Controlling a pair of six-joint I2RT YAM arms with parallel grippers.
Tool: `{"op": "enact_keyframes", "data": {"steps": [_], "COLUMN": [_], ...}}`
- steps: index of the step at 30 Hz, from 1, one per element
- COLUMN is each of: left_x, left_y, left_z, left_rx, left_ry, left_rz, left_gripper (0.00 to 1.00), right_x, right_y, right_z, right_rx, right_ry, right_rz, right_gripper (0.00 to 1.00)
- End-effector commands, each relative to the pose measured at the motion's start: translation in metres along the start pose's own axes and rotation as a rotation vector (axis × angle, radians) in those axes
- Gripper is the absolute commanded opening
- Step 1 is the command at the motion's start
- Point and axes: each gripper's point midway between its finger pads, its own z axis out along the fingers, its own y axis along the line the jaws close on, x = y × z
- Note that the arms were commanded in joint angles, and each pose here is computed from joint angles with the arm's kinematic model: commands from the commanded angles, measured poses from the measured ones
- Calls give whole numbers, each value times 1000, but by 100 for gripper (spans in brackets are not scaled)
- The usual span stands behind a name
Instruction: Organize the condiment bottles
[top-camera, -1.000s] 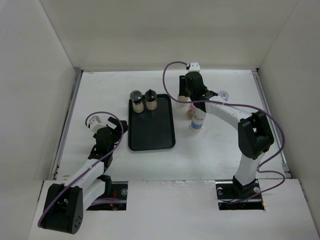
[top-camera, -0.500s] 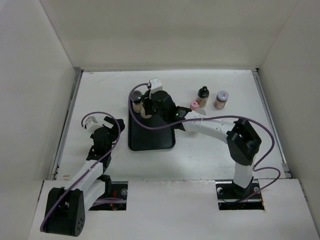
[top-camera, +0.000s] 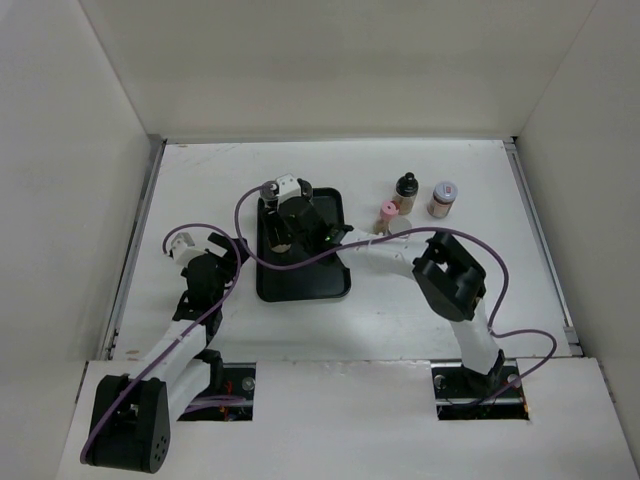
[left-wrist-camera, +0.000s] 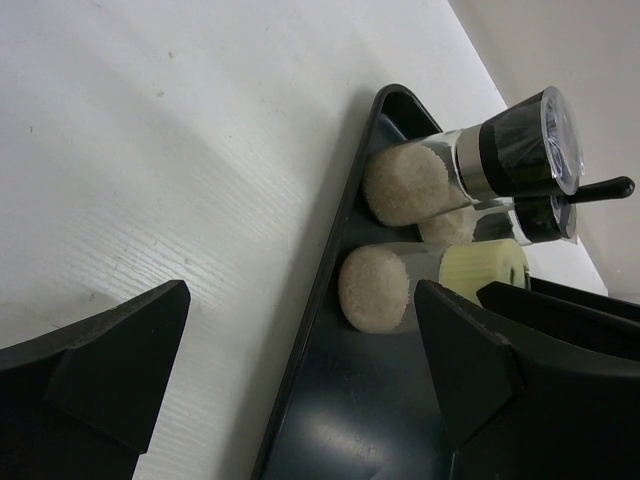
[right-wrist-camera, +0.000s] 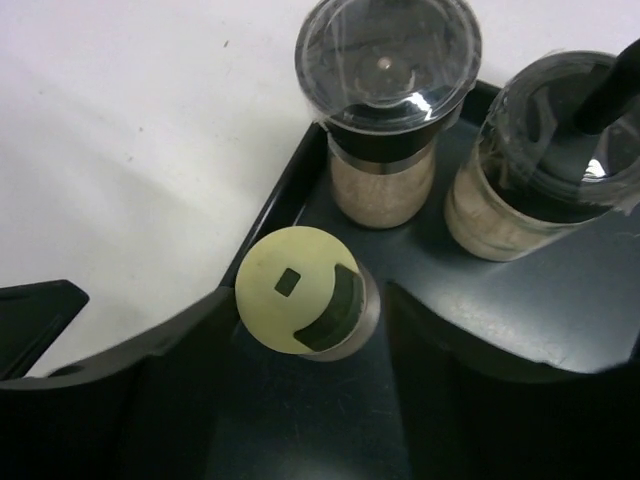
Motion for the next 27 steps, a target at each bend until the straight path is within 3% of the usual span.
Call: {"op": "enact_keyframes", "data": {"steps": [1, 4, 9, 11, 14, 17, 18, 22, 27], "left_x": [-2, -4, -3, -5, -4, -3, -3, 4, 2], "left_y": [-7, -8, -8, -9, -9, -10, -10, -11, -13], "left_z": [-1, -1, -1, -2, -1, -2, -1, 2, 3], "left_rx": [36, 38, 39, 39, 42, 45, 43, 40, 43], "left_ry": [-10, -17, -12, -22, -15, -18, -16, 13, 2], "left_rz": [-14, -15, -13, -10, -11, -9, -7, -3, 4], "left_gripper": [100, 100, 100, 100, 100, 100, 100, 100, 100], "right_x": [-44, -57, -94, -101, -101, -90, -83, -42, -1], "right_y": [19, 15, -3, -28, -84, -140, -158, -220, -236], "right_z": [-4, -21, -77, -103, -144, -191, -206, -236, -225], "right_rx": [-33, -35, -47, -5, 121, 301, 371, 599, 597], "right_ry": [-124, -147, -249, -288, -339, -377, -381, -322, -211], "right_rz": [57, 65, 108, 130, 167, 215, 223, 216, 265], "right_gripper": [71, 85, 90, 84, 61, 59, 61, 86, 98]}}
